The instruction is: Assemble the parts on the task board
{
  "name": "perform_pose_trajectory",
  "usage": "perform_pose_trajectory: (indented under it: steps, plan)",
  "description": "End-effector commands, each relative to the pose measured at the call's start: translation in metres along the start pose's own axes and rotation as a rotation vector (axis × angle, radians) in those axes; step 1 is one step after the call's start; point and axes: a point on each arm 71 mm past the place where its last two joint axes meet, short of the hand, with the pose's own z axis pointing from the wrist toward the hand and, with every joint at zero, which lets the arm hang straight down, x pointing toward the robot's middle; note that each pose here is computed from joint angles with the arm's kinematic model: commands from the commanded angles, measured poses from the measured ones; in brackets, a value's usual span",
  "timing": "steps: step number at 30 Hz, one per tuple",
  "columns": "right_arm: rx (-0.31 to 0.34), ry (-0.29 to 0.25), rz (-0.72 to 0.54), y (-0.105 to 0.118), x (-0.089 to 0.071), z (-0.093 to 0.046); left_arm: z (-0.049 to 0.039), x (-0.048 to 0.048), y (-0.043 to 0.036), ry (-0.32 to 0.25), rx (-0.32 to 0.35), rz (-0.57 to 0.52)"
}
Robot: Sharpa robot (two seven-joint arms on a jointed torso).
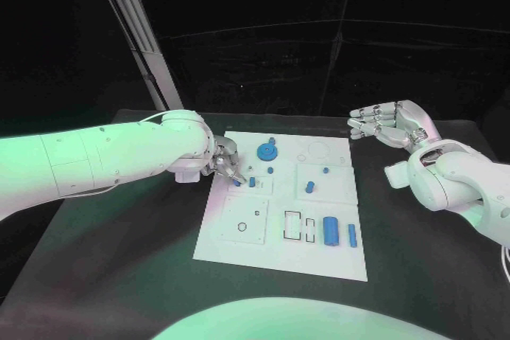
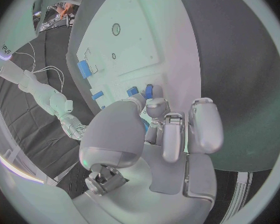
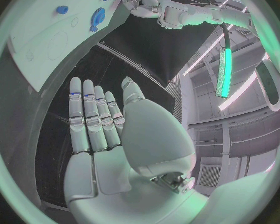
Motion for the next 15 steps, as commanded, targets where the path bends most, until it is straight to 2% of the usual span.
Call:
perform_pose_trajectory:
  steps: [1,15]
  plan:
    - [-0.009,0.008,0.005,0.0018,0.0005,0.0005,0.0027,0.0088,0.0002,0.046,-0.006,0.018]
    - [-0.007,0.017,0.008,0.0023,0.0017,0.0003,0.0043,0.007,0.0022,0.046,-0.014,0.005]
